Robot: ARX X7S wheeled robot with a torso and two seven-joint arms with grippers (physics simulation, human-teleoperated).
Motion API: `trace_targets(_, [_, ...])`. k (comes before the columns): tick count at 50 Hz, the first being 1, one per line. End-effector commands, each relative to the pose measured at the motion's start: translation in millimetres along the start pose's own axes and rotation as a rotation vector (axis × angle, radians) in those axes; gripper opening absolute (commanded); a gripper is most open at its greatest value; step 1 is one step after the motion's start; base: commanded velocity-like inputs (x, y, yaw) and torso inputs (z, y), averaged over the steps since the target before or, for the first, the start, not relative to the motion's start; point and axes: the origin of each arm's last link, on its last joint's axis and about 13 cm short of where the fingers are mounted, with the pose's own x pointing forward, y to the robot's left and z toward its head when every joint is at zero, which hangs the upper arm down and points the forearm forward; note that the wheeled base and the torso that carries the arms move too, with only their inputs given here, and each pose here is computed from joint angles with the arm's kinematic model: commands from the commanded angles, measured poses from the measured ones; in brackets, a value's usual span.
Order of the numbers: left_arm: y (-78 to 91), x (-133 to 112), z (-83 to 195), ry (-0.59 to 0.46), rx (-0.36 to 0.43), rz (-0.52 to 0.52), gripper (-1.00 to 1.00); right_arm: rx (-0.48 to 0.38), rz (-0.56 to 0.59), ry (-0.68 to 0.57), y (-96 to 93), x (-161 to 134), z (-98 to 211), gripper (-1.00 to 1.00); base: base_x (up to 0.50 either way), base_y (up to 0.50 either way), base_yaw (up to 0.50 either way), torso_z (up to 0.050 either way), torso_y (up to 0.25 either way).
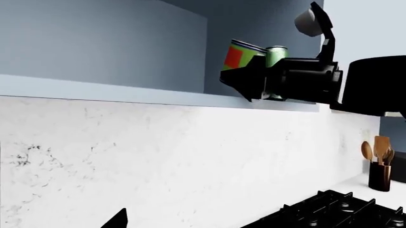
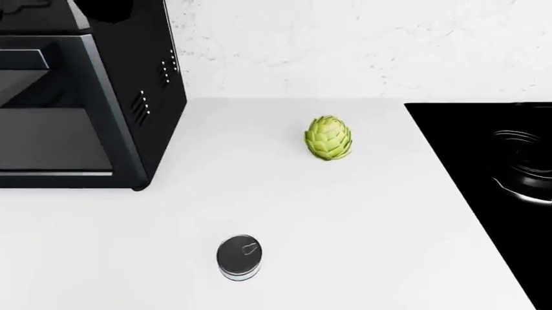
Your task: Pick the cans from the counter and place them in their designated side in the cabinet.
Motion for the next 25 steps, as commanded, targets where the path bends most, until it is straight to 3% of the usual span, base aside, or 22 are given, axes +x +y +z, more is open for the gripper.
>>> trace_targets(1, [0.4, 0.3, 0.4, 0.000, 0.000, -0.001, 1.00, -0.062, -0.071, 0.028, -4.0, -0.5, -0.7, -1.00, 0.00, 0.00, 0.00, 0.000, 0.000])
trace_targets(16, [-0.4, -2.8, 0.8, -0.008, 0.001, 0.002, 1.00, -0.062, -0.071, 0.028, -4.0, -0.5, -0.7, -1.00, 0.00, 0.00, 0.00, 0.000, -0.001])
trace_targets(17, [-0.3, -2.9, 0.8, -0.008, 0.001, 0.003, 1.00, -0.062, -0.071, 0.028, -4.0, -0.5, -0.7, 1.00, 0.00, 0.00, 0.00, 0.000, 0.000])
trace_targets(25, [0.8, -2.0, 0.4, -0.008, -0.002, 0.003, 1.00, -0.062, -0.071, 0.028, -4.0, -0.5, -0.7, 1.00, 0.00, 0.00, 0.00, 0.000, -0.003])
